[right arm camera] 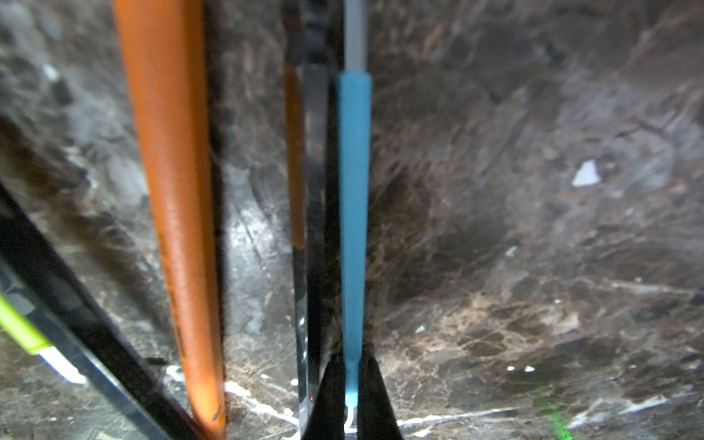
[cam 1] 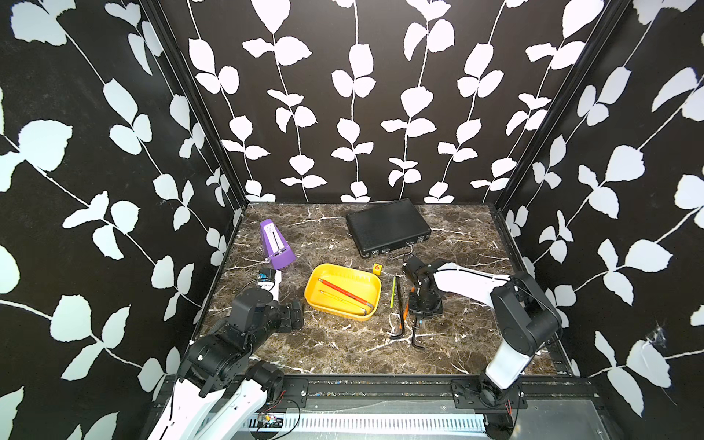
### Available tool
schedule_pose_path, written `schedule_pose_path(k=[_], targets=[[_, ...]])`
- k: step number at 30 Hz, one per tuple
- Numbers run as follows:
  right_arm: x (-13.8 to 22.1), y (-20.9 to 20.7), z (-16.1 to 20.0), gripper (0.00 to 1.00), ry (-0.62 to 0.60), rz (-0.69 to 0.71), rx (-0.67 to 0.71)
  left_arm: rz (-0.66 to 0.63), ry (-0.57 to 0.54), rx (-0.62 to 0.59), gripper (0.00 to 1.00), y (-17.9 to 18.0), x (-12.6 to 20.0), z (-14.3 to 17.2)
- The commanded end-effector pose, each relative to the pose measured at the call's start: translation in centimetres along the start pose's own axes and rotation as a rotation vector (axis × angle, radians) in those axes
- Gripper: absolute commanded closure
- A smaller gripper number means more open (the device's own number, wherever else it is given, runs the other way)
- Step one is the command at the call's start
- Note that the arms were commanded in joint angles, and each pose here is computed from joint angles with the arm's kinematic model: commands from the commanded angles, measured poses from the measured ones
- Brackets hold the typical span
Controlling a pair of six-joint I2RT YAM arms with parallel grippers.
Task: Put the hex key on the desktop into the storage box
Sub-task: Pick up the Allen key from the center of the board.
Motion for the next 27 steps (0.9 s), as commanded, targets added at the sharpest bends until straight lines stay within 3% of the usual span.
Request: schedule_pose_path(k=[1, 15, 27], targets=[[-0.2, -2.0, -1.0, 1.00, -0.067, 0.108, 0.000, 0.001, 0.004, -0.005, 0.13, -0.1, -0.4, 0.0], [6.4, -2.8, -1.8, 1.00, -0.187, 0.157, 0.059, 0.006, 0.007, -0.006, 0.13, -0.2, -0.5, 0.0], [12.4, 3.3, -5.3, 1.00, -0.314, 0.023, 0.315, 0.009, 0.003, -0.005, 0.13, -0.2, -0.4, 0.0]])
Point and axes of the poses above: each gripper's point midway between its finger pads, its own x axis back along the fingers, its own y axis along the line the jaws close on, z = x × y, the point moved 2 cm from there along x, back along the fingers
